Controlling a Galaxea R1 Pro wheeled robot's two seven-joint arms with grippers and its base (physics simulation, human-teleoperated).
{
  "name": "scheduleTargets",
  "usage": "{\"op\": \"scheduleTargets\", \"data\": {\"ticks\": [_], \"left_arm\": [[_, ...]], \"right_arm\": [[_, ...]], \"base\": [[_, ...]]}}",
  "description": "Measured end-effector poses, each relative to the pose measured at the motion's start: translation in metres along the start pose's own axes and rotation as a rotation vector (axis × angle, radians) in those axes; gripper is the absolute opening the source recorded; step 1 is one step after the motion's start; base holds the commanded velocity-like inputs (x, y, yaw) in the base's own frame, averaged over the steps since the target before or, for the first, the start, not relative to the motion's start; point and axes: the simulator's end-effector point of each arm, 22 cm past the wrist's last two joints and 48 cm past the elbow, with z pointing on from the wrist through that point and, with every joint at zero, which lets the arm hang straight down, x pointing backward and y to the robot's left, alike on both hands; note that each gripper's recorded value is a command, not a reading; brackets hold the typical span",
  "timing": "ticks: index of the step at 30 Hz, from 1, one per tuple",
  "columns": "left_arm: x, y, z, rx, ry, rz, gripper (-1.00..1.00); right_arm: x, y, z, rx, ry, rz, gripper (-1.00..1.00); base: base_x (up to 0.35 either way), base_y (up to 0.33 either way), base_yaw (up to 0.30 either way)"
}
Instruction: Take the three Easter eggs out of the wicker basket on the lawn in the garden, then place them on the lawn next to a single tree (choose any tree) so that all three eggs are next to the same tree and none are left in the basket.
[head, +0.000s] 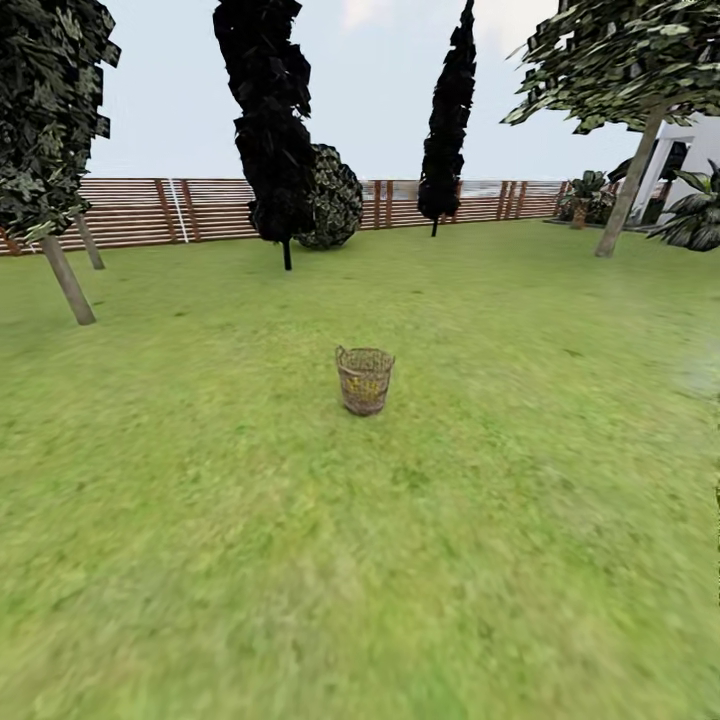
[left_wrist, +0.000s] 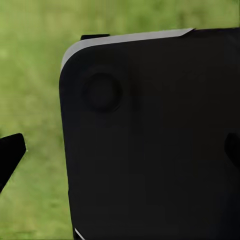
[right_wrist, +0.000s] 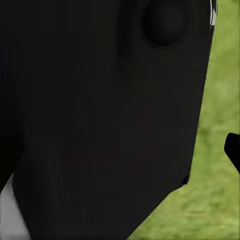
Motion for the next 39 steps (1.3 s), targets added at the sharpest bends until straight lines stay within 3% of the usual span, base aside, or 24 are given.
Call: {"op": "scheduleTargets", "data": {"ticks": [12, 39], "left_arm": [[-0.0003, 0.0, 0.0, 0.0, 0.0, 0.0, 1.0], [-0.0003, -0.0001, 0.0, 0.0, 0.0, 0.0, 1.0]], "right_arm": [[0.0, -0.0001, 0.0, 0.0, 0.0, 0.0, 1.0], [-0.0006, -0.0008, 0.0, 0.002, -0.001, 0.002, 1.0]], "base": [[0.271, 0.197, -0.199], [0.315, 0.062, -0.009]]}}
